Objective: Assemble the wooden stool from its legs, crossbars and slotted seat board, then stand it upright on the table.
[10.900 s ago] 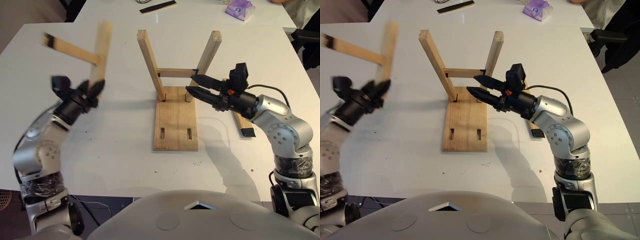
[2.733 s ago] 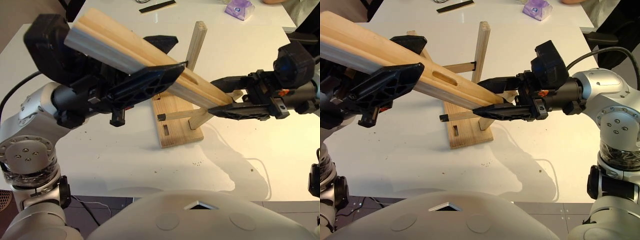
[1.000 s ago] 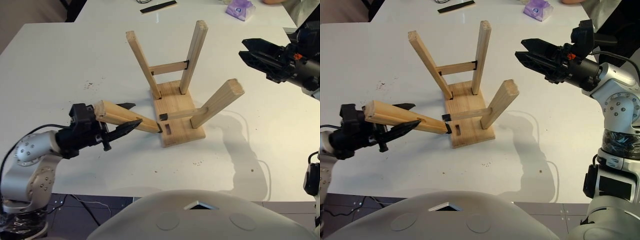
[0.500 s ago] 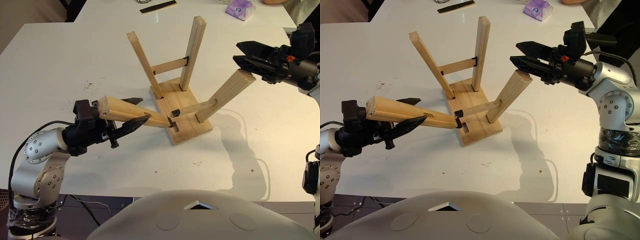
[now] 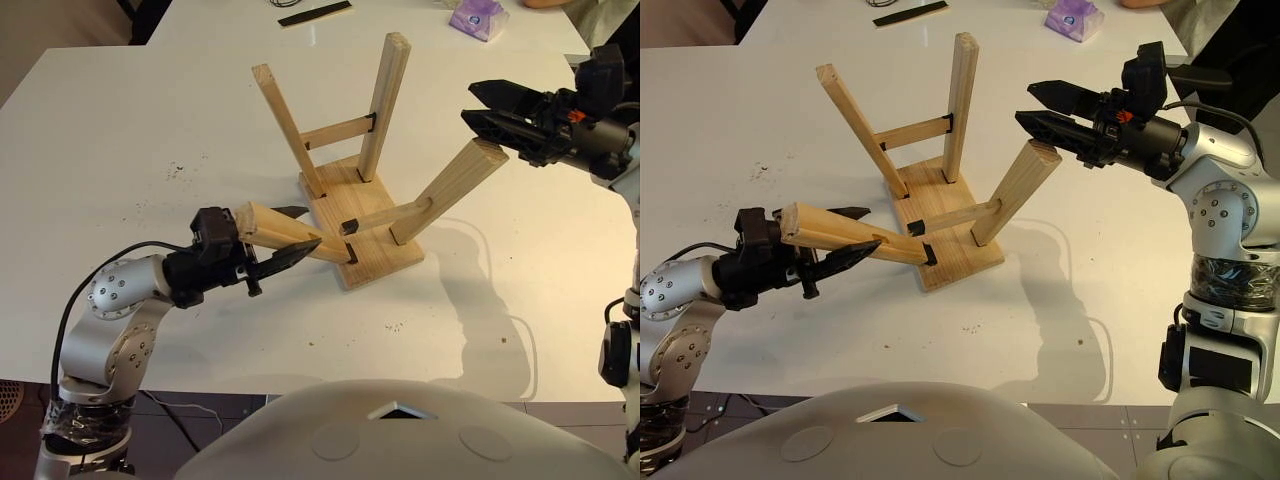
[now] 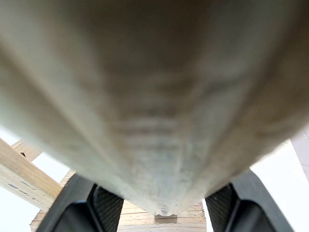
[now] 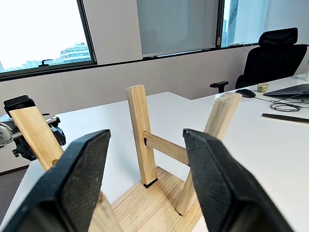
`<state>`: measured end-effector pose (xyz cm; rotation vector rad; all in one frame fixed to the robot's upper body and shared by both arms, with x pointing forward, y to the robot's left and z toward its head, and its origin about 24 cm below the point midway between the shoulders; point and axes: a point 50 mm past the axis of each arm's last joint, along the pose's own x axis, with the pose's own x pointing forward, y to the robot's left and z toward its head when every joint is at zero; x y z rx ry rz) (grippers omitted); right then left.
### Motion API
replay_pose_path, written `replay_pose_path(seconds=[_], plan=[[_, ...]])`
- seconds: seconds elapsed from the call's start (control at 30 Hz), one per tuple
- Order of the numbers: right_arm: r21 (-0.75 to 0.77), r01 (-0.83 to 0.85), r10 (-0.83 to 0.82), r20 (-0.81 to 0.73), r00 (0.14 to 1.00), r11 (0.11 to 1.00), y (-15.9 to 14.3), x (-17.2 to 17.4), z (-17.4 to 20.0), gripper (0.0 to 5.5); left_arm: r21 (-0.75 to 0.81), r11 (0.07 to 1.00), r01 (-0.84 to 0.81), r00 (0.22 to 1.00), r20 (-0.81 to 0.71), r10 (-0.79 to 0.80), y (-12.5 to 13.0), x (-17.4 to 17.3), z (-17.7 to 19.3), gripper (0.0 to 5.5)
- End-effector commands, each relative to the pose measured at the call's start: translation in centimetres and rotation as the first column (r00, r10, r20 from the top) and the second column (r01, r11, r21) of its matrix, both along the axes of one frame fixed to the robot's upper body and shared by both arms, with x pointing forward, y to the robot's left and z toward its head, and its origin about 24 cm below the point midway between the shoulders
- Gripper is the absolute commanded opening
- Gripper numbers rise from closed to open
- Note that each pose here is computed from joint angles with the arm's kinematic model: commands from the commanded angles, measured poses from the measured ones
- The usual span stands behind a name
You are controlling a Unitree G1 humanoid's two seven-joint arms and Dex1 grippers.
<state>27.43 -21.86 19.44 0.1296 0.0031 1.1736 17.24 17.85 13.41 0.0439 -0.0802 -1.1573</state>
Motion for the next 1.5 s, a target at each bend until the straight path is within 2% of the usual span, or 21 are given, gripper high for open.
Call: replay_pose_path(seconds=[0.03, 0.2, 0.33, 0.53, 0.7, 0.9, 1.27, 1.5], plan=[[-0.022, 0.000, 0.000, -0.013, 1.000, 1.000, 0.4, -0.1, -0.4, 2.77, 0.084, 0.995, 0.055, 0.996, -0.073, -0.049, -0.3, -0.5, -0.9, 2.04], [-0.018, 0.010, -0.010, -0.010, 1.000, 1.000, 0.5, -0.4, -0.7, 2.77, 0.198, 0.977, 0.076, 0.985, -0.170, -0.043, -0.2, -0.8, -2.4, 2.04], [-0.011, 0.012, -0.012, -0.009, 1.000, 1.000, 0.6, -0.8, -0.9, 2.77, 0.294, 0.956, -0.011, 0.971, -0.226, 0.081, 1.2, 0.4, -3.5, 2.04], [0.002, 0.010, -0.009, -0.016, 1.000, 1.000, 1.0, -1.5, -1.3, 2.77, 0.350, 0.932, -0.098, 0.961, -0.209, 0.179, 1.4, 2.6, -2.9, 2.04], [0.018, 0.005, -0.005, -0.021, 1.000, 1.000, 1.5, -1.9, -1.5, 2.77, 0.414, 0.908, -0.064, 0.963, -0.212, 0.165, 0.5, 3.4, -2.7, 2.04], [0.036, 0.005, -0.004, -0.032, 0.999, 0.999, 2.1, -2.2, -1.9, 2.77, 0.512, 0.858, -0.049, 0.961, -0.211, 0.181, 0.7, 3.9, -3.7, 2.04], [0.053, -0.005, 0.007, -0.026, 1.000, 0.999, 3.1, -2.5, -2.2, 2.77, 0.551, 0.833, -0.049, 0.954, -0.221, 0.202, 0.0, 4.8, -5.2, 2.04], [0.185, 0.060, -0.070, 0.052, 0.996, 0.981, 2.3, -1.7, 1.3, 2.77, 0.557, 0.829, -0.045, 0.950, -0.232, 0.208, 0.4, 4.7, -5.2, 2.04]])
